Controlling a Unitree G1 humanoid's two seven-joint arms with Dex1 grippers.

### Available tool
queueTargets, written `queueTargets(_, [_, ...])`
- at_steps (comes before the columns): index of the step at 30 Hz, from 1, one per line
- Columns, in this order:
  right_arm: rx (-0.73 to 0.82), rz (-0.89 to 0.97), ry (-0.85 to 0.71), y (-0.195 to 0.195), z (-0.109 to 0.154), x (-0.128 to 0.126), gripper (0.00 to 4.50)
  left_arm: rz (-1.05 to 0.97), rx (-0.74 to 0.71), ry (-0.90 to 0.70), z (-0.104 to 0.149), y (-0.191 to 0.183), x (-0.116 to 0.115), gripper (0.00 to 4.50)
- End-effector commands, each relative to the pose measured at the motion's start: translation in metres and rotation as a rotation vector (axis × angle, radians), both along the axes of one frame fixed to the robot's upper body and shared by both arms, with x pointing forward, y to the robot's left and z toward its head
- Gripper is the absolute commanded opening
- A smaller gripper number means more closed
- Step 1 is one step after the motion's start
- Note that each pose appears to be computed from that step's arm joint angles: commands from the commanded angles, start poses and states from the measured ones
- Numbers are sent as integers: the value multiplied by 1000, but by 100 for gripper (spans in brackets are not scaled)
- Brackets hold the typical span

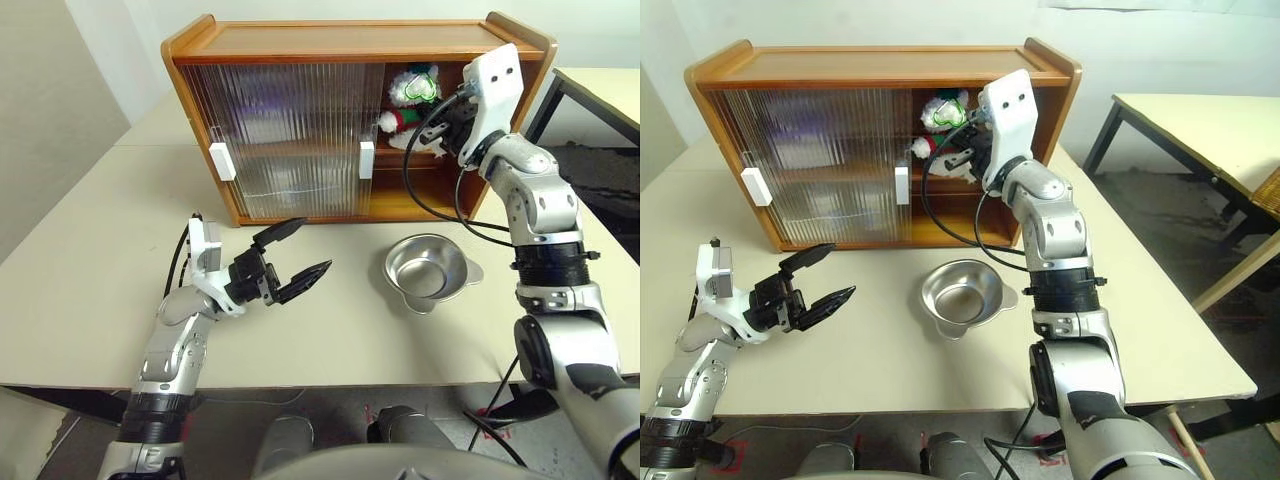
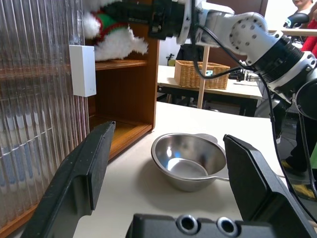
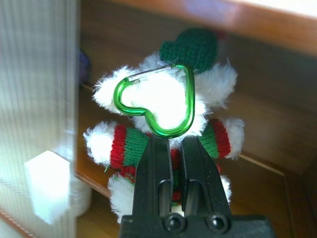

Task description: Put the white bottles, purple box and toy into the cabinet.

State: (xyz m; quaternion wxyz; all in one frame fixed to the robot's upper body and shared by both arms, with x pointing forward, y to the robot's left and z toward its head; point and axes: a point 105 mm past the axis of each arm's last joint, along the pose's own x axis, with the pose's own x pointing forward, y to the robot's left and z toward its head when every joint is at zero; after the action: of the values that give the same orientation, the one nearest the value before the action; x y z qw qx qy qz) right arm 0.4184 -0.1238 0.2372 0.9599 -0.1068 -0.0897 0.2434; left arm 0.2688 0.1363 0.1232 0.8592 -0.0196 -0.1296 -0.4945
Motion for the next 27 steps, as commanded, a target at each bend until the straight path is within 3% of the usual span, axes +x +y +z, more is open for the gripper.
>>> queueTargets(1, [-33,-18,-23,-2,3,6,1,8,17,3,-3,1,0,450])
queueTargets(7, [-30,-97,-56,-24,8,13,1,12,18,5,-3,1,-1,450])
queueTargets(16, [-33,-131,-79,-24,14,22,1,3,17,3,-3,0,0,450])
queueTargets(27, [-46,-125,-84,-23,14,22,381,4,18,7,-3,0,0,450])
